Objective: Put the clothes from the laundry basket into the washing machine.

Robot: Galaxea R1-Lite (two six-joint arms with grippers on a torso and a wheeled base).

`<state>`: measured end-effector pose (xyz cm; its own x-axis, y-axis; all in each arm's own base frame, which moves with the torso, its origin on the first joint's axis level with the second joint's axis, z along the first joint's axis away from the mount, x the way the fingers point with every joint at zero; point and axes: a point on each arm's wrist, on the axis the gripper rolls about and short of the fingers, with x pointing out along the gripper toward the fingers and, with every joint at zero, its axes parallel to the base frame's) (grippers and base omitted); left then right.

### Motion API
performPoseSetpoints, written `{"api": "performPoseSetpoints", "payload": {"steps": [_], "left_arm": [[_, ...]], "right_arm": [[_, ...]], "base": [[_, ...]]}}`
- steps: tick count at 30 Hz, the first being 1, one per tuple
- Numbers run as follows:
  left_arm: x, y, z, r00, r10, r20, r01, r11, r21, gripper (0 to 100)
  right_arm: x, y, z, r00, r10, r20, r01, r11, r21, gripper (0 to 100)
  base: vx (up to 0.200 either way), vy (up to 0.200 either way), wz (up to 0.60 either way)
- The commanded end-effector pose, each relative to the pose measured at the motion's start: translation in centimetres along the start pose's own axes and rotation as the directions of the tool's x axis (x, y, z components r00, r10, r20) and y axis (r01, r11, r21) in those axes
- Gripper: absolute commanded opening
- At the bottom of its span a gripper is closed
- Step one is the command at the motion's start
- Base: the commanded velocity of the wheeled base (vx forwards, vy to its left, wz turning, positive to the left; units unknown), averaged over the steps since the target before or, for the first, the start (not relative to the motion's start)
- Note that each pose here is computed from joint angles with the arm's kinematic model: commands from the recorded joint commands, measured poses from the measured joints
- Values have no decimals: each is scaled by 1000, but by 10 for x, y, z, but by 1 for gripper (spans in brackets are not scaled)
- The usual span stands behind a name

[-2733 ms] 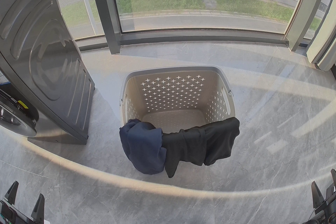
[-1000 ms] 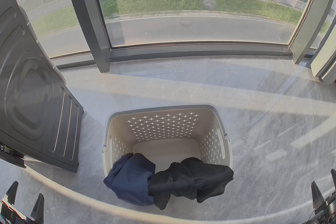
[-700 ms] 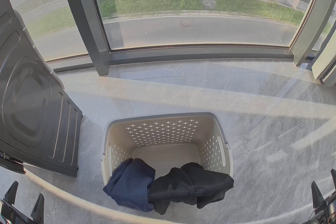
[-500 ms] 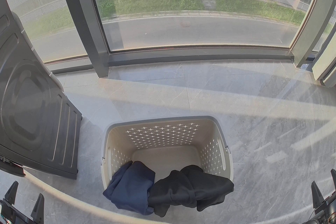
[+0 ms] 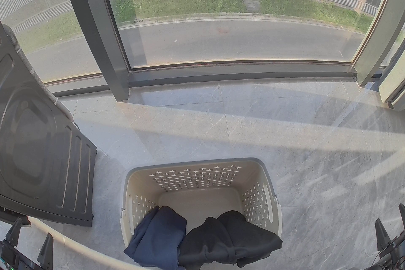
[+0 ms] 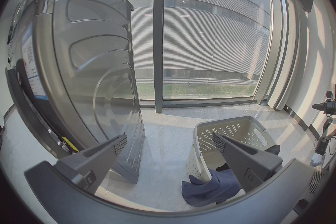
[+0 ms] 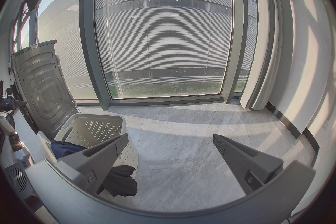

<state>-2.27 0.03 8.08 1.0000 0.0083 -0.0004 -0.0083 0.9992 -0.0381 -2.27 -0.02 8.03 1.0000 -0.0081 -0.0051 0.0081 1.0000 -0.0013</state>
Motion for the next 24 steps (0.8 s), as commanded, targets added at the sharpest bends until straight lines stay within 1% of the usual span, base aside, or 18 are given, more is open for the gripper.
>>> {"api": "performPoseSetpoints", "payload": {"steps": [1, 8, 16, 19, 24], "left_arm": [[0, 0, -5, 1000, 1, -4, -1, 1000, 0, 100], [0, 0, -5, 1000, 1, -4, -1, 1000, 0, 100], [0, 0, -5, 1000, 1, -3, -1, 1000, 0, 100], [0, 0, -5, 1000, 1, -4, -1, 1000, 0, 100], [0, 0, -5, 1000, 1, -4, -1, 1000, 0, 100]], "right_arm": [[0, 0, -5, 1000, 0, 2, 0, 1000, 0, 100], [0, 0, -5, 1000, 0, 2, 0, 1000, 0, 100], [0, 0, -5, 1000, 0, 2, 0, 1000, 0, 100], [0, 0, -5, 1000, 0, 2, 0, 1000, 0, 100], [0, 0, -5, 1000, 0, 2, 0, 1000, 0, 100]], "base": [[0, 0, 0], [200, 0, 0], [0, 0, 0], [200, 0, 0], [0, 0, 0]]}}
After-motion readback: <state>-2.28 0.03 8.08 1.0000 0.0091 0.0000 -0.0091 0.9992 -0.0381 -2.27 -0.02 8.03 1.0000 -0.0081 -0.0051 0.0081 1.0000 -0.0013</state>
